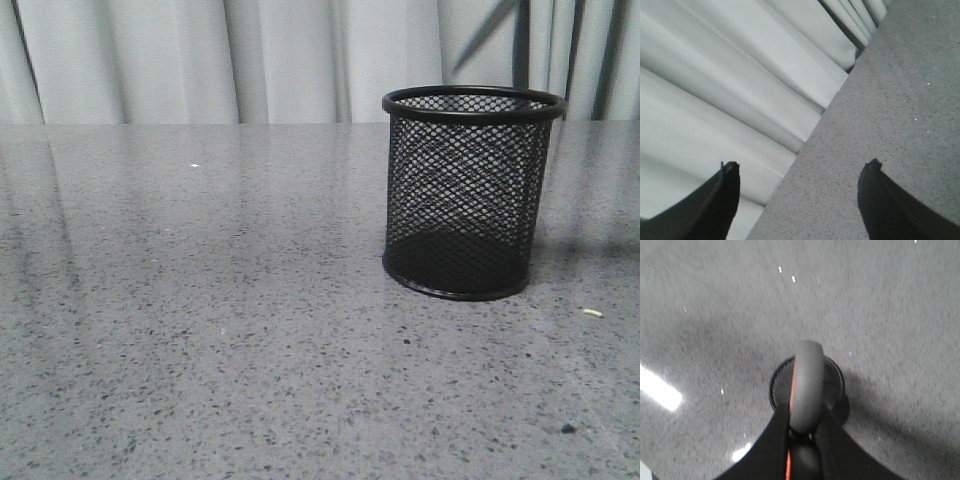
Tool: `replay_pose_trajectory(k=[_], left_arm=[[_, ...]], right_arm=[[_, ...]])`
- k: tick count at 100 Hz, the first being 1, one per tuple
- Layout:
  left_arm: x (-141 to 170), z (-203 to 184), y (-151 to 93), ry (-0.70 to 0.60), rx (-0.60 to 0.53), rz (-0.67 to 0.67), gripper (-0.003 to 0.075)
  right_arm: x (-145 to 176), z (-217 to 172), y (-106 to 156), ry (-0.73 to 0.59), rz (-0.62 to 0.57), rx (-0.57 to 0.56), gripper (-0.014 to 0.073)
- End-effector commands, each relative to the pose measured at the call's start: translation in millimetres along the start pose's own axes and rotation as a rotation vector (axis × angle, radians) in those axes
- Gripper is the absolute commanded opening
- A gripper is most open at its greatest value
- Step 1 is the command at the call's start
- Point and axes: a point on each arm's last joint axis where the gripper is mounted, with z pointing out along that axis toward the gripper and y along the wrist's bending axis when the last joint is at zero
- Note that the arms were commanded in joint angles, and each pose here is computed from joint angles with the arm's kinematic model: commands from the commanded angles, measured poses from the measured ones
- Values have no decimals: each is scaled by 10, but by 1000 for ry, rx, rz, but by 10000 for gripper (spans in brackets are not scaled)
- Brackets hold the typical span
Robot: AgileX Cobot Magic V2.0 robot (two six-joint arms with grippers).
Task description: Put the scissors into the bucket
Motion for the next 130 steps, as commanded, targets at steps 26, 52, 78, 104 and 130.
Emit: replay_pose_trajectory(k=[26,52,78,104,130], left_arm=[[-101,-243,64,-100,-76,-32,455],[-111,-205,55,-109,-56,-52,452],[-110,-205,53,-107,-54,-52,452],[-106,-204,49,-102,-49,-52,452],[-62,-247,53,-56,-67,-23,451]], right_arm=[[-220,242,-166,33,19,-6,-53],[-279,568,-165,78,-28,-51,-53],[-254,841,-279,177,-44,-53,-29],[-286,862,-282,159,-35,-60,295],[-540,484,-235,78,-88,-7,375]])
